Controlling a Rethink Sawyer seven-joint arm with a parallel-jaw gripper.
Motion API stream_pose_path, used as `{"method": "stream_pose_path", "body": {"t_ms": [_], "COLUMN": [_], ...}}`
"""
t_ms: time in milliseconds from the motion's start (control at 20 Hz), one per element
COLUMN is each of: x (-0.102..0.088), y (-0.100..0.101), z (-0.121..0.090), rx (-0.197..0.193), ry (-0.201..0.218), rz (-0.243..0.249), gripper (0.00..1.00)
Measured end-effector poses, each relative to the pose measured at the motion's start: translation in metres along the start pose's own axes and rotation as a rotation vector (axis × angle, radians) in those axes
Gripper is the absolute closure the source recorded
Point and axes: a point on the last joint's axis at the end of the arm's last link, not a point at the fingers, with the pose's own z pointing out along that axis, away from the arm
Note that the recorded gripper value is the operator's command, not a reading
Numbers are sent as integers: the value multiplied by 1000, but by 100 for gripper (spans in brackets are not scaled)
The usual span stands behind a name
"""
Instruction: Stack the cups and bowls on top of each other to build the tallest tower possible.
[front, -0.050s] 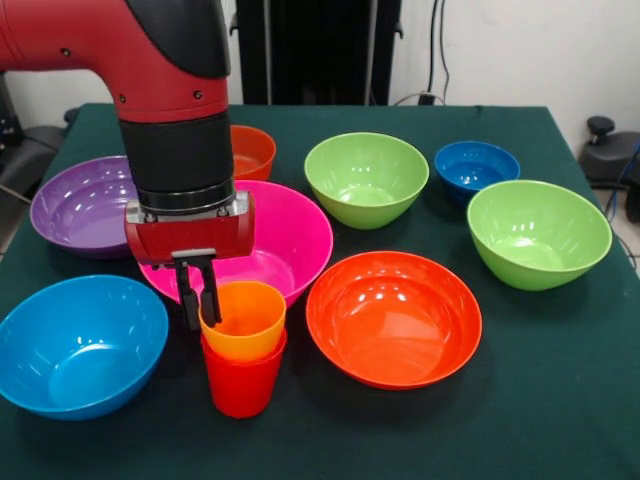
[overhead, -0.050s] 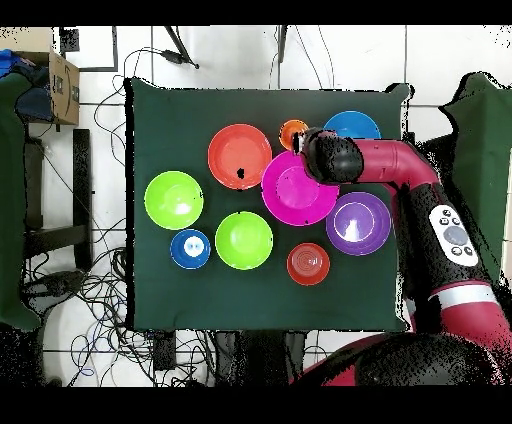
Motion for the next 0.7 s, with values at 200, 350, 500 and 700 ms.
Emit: {"method": "stream_pose_path", "body": {"t_ms": [200,350,500,700], "x": [0,1,0,-4], "y": [8,14,17,19], "z": [6,10,13,14], "rx": [-23,-36,-46,-52], "ry": [-2,-1,-2,-10], "rz": [3,4,5,8], "gripper": [100,100,100,100]}}
